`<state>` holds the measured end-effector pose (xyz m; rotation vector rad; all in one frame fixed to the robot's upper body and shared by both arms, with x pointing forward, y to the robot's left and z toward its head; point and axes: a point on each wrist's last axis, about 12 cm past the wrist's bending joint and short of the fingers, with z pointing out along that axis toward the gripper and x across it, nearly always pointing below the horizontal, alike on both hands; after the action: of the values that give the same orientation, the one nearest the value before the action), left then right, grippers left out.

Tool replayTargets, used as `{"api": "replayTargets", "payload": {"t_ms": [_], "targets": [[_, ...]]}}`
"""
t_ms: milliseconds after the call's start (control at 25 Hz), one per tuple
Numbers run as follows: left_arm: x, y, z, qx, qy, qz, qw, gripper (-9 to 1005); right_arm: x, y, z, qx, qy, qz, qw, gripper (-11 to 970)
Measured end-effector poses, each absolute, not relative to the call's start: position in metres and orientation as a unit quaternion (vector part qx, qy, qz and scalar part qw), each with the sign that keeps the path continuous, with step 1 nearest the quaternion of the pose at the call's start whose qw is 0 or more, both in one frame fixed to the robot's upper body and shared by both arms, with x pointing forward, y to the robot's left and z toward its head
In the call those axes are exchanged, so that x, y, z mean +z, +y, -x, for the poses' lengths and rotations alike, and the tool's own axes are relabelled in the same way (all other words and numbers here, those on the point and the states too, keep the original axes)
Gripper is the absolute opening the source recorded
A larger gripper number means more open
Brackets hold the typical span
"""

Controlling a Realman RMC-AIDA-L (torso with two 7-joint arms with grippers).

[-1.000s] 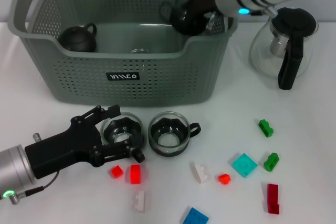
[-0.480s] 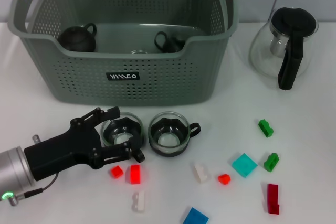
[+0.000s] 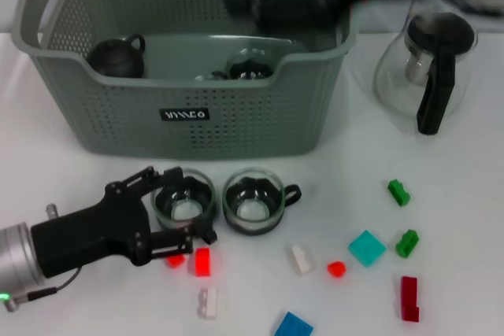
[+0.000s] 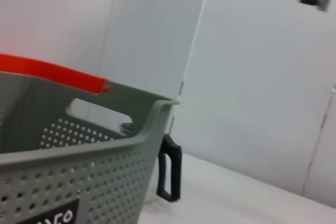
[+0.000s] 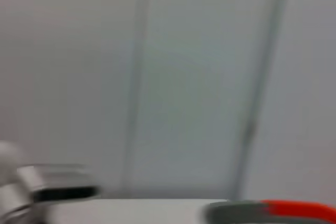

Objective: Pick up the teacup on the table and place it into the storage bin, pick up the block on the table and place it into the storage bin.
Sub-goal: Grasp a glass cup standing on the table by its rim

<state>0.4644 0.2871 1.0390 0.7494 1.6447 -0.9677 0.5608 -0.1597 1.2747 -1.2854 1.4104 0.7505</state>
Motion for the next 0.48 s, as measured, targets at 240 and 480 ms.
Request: {"api": "replayTargets", "payload": {"t_ms": [240,480], "targets": [[1.047,0.296,-0.47,-0.382,0.687,-0.379,0.488,948,1.232,-0.192,-0.527,0.377,0.58,0.568,0.446,762],[1.066,0.301,-0.491,-0.313,0.679,-0.482,0.457,948,1.187,-0.208,-0.522,0.431,0.63,0.528,0.371,760]]}}
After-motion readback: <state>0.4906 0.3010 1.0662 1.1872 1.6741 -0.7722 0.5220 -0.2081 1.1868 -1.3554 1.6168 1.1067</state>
